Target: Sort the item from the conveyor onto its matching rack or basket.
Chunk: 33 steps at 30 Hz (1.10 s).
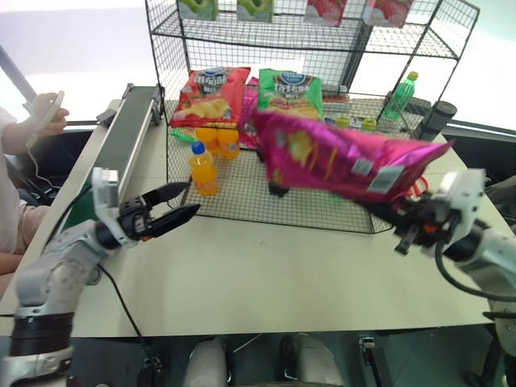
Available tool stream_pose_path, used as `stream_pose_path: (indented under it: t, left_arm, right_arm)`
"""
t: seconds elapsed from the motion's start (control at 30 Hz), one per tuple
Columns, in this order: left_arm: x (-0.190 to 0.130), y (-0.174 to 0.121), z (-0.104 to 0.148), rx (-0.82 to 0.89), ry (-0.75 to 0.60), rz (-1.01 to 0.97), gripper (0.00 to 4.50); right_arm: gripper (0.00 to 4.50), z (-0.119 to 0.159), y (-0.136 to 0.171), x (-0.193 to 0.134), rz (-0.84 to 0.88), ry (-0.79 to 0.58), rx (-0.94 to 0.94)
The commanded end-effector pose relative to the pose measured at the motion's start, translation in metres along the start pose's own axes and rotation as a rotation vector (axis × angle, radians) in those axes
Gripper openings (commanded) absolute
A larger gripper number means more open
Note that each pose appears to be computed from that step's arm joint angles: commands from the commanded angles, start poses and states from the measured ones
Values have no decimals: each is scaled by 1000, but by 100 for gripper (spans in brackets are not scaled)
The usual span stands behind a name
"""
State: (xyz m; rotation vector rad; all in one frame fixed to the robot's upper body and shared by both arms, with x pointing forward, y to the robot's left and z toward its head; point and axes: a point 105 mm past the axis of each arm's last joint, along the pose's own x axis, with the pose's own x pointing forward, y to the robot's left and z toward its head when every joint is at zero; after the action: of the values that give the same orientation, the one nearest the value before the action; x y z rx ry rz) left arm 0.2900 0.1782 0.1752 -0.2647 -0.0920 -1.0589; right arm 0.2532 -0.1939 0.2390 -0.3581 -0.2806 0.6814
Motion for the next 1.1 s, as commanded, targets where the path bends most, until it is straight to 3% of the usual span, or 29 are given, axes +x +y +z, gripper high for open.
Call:
stream_pose_path:
  t: [0.03,0.17,0.3,0.53,1.1]
  left_arm:
    - [17,-4,1,79,-4,-41,450]
    - [29,-8,0,126,-10,-68,450]
    - [45,-11,0,211,-33,-49,450]
    - [58,-25,-2,251,-69,-40,450]
    - [82,-40,2,354,-138,27,450]
  right_arm:
    - [2,26,-31,-12,-189,-65,-214]
    - [2,33,-46,-14,-274,-50,-401]
    - [2,39,-62,-5,-332,45,-832]
    - [2,7,-76,8,-327,214,-1171]
    - [2,-25,-135,45,-575,338,-1189]
